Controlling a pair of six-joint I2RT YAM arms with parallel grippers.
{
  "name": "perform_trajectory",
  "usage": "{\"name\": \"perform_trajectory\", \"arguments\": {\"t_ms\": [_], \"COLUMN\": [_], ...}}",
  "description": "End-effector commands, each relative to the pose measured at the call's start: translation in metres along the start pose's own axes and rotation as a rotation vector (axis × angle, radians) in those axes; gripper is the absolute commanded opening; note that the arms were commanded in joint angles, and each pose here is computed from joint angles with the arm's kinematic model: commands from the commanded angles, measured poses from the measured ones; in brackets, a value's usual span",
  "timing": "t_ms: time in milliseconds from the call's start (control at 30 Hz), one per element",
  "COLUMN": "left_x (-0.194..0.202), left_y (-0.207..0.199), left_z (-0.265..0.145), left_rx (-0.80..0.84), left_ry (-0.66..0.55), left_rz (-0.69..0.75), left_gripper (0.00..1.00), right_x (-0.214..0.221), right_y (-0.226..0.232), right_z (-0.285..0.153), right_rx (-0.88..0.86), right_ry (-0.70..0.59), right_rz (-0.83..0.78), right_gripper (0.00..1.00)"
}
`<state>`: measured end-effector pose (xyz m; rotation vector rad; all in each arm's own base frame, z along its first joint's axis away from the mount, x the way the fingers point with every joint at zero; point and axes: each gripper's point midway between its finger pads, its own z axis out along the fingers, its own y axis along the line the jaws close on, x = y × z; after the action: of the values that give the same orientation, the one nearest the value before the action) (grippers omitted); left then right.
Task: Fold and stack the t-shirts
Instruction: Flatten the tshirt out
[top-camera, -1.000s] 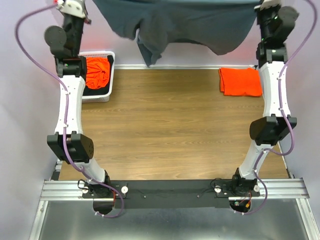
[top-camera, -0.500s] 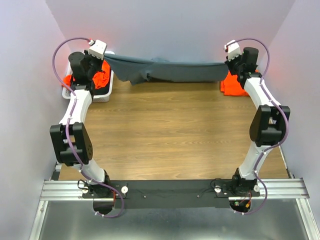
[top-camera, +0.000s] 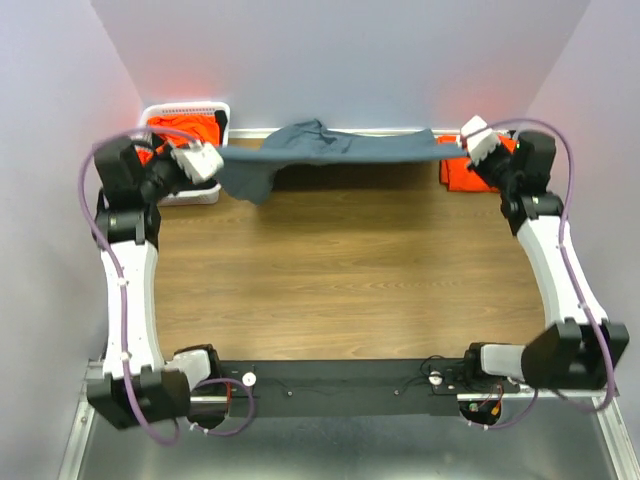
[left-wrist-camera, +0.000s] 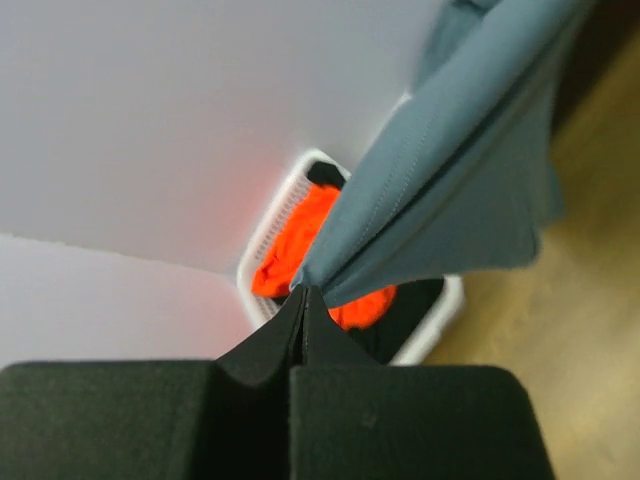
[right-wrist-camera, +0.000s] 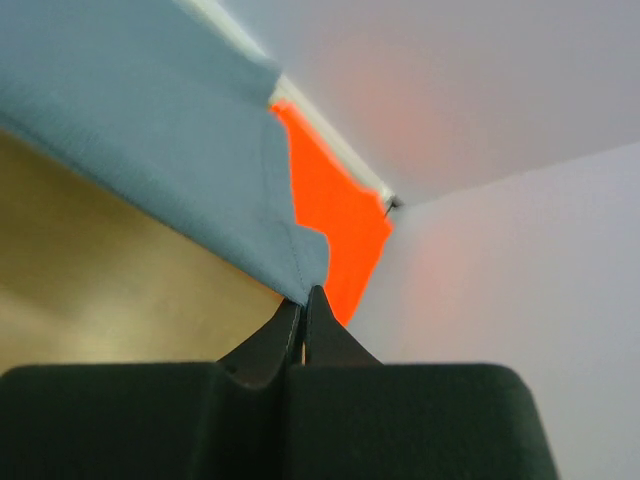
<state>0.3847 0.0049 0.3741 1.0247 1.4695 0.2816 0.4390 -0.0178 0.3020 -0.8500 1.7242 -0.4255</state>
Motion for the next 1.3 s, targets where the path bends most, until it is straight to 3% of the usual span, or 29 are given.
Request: {"name": "perform_trajectory", "arguments": {"t_ms": [0, 67, 100, 133, 167, 233, 267, 300, 333, 400, 500, 667, 700, 733, 833, 1000, 1100, 1267], "left_x": [0.046, 0.051, 0.054, 0.056, 0.055, 0.049, 0.044, 0.036, 0.032, 0.032, 0.044, 0.063, 0.069, 0.071, 0.082, 0.073, 0.072, 0.071], "left_y": [-0.112, -0.142, -0.158, -0.165, -0.175, -0.176, -0.175, -0.173, -0.171, -0.168, -0.163, -0.161, -0.165, -0.182, -0.211, -0.276, -0.3, -0.34], "left_z": [-0.047, -0.066, -0.077, -0.084, -0.095, -0.102, -0.105, -0.109, -0.11, -0.104, -0.078, -0.021, -0.013, 0.006, 0.029, 0.064, 0.08, 0.094], "left_rx": [0.344, 0.427, 0.477, 0.491, 0.509, 0.482, 0.465, 0.439, 0.43, 0.435, 0.462, 0.505, 0.51, 0.545, 0.587, 0.731, 0.803, 0.908], "left_ry": [0.131, 0.13, 0.147, 0.163, 0.166, 0.164, 0.156, 0.132, 0.122, 0.121, 0.137, 0.172, 0.215, 0.237, 0.34, 0.368, 0.373, 0.389], "left_rz": [0.097, 0.175, 0.155, 0.158, 0.168, 0.153, 0.157, 0.178, 0.187, 0.137, -0.004, -0.196, -0.216, -0.255, -0.274, -0.351, -0.399, -0.416], "left_gripper": [0.0, 0.0, 0.22, 0.3, 0.34, 0.44, 0.48, 0.55, 0.57, 0.59, 0.59, 0.5, 0.44, 0.42, 0.36, 0.37, 0.48, 0.53], "right_x": [0.048, 0.075, 0.076, 0.086, 0.094, 0.094, 0.089, 0.082, 0.079, 0.072, 0.084, 0.116, 0.121, 0.129, 0.138, 0.155, 0.171, 0.184], "right_y": [0.058, 0.087, 0.089, 0.1, 0.107, 0.114, 0.117, 0.115, 0.114, 0.11, 0.116, 0.127, 0.13, 0.134, 0.143, 0.171, 0.184, 0.198], "right_z": [-0.04, -0.058, -0.07, -0.081, -0.088, -0.106, -0.11, -0.116, -0.117, -0.114, -0.093, -0.045, -0.041, -0.029, -0.017, -0.005, -0.001, 0.005], "right_rx": [-0.16, -0.23, -0.222, -0.26, -0.275, -0.3, -0.314, -0.311, -0.316, -0.317, -0.369, -0.452, -0.463, -0.478, -0.51, -0.568, -0.59, -0.607], "right_ry": [0.108, 0.17, 0.172, 0.207, 0.234, 0.241, 0.22, 0.205, 0.194, 0.185, 0.255, 0.442, 0.47, 0.512, 0.57, 0.663, 0.726, 0.789], "right_rz": [-0.113, -0.137, -0.159, -0.168, -0.178, -0.172, -0.162, -0.154, -0.149, -0.13, -0.051, 0.082, 0.096, 0.131, 0.165, 0.194, 0.221, 0.27], "right_gripper": [0.01, 0.01, 0.01, 0.06, 0.19, 0.34, 0.56, 0.67, 0.75, 0.8, 0.77, 0.53, 0.49, 0.43, 0.37, 0.31, 0.28, 0.27]}}
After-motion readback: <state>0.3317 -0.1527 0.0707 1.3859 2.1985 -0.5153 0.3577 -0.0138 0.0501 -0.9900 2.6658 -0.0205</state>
